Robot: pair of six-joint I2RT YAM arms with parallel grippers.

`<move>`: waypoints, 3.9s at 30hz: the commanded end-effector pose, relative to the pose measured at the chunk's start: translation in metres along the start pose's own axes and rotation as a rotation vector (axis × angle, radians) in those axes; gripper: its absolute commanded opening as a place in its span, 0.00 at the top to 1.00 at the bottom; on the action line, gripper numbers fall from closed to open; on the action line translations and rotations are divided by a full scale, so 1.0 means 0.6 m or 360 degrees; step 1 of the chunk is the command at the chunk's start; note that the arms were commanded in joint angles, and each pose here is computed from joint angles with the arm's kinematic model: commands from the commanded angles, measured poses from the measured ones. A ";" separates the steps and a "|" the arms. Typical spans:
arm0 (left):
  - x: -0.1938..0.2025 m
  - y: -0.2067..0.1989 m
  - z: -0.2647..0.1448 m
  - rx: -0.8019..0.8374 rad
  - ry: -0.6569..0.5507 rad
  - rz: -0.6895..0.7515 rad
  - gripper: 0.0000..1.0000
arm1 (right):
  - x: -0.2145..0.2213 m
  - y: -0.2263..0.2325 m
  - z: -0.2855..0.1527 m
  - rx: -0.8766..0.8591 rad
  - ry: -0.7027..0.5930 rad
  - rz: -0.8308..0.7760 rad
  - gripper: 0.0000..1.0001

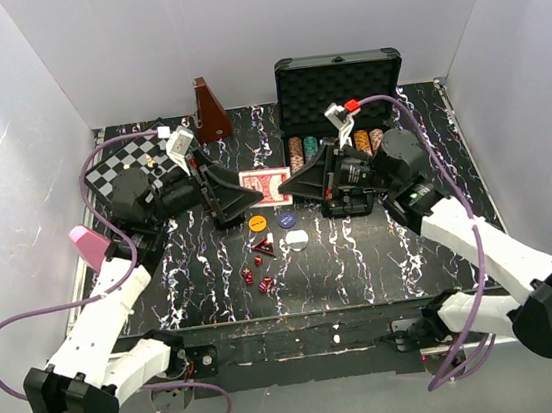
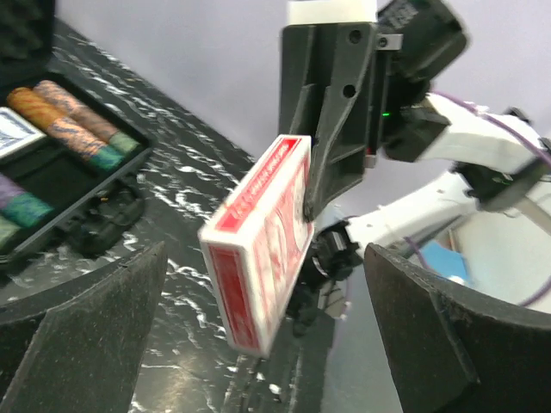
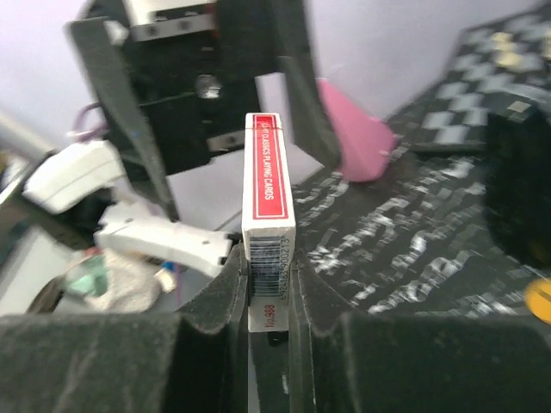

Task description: Pack up texas hold em set

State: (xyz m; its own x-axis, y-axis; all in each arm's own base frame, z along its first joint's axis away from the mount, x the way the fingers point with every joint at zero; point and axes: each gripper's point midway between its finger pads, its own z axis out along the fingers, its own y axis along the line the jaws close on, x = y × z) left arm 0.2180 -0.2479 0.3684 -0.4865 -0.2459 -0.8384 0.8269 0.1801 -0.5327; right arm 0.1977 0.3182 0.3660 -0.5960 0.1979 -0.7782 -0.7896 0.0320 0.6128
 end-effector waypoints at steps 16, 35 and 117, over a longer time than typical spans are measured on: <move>-0.047 0.262 -0.194 -0.1531 -0.0041 0.0602 0.02 | -0.066 -0.372 -0.295 0.1676 0.0263 0.0174 0.99; -0.015 0.278 -0.179 -0.1490 0.0083 0.0524 0.02 | -0.008 -0.548 -0.295 0.1561 0.0670 0.0672 0.99; 0.028 0.286 -0.142 -0.1455 0.0265 0.0495 0.02 | 0.083 -0.638 -0.336 0.2048 0.0822 0.0455 0.62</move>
State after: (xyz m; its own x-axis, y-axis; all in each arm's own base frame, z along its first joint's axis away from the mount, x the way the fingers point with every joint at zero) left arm 0.3248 -0.1408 0.2315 -0.4268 0.0595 -0.9024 0.4194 0.8971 -0.1391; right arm 0.4329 0.1169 0.0597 -0.9239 -0.0100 -0.3826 -0.1052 0.9678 0.2287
